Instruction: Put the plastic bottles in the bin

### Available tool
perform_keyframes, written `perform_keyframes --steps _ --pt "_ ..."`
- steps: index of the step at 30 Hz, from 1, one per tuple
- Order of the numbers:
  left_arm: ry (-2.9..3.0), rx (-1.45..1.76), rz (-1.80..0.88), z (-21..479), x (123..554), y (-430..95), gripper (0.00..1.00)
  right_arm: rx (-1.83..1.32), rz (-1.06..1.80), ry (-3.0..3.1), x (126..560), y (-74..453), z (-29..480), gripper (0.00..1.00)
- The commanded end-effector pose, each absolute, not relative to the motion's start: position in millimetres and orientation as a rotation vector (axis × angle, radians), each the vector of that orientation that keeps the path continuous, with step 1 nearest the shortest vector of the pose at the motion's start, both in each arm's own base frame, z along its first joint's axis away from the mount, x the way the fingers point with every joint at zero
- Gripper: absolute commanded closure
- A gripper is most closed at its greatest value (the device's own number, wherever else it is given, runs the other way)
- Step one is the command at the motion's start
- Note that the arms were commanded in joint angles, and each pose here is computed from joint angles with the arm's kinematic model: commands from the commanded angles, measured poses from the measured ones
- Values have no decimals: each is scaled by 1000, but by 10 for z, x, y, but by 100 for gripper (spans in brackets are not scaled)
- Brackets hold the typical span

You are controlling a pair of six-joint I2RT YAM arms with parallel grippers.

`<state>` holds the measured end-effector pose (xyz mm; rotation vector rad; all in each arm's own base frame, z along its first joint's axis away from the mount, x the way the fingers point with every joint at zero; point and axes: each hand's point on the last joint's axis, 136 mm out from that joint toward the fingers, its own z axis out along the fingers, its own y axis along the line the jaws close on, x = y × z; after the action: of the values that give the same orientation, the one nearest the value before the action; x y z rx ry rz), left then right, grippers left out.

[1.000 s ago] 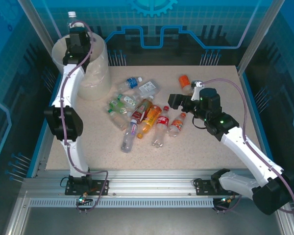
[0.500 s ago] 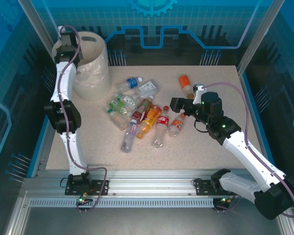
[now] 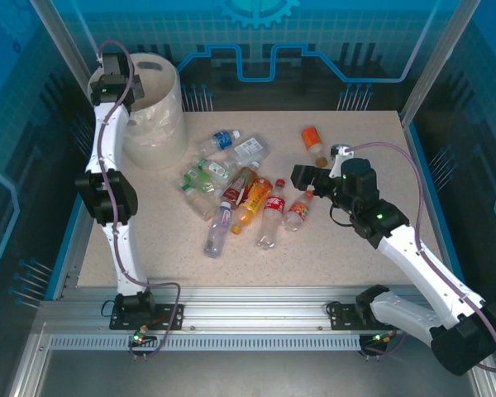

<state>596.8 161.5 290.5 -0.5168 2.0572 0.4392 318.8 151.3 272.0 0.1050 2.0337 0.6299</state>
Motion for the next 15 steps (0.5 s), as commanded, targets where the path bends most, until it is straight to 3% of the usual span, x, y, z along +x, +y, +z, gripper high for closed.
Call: perform_keyframes --steps 1,15 --pt "2022 -509 383 3190 5906 1463 10 178 600 2040 3184 1437 2666 0" --pt "1958 -394 29 3744 5812 537 1 523 530 2246 3106 1116 1580 0"
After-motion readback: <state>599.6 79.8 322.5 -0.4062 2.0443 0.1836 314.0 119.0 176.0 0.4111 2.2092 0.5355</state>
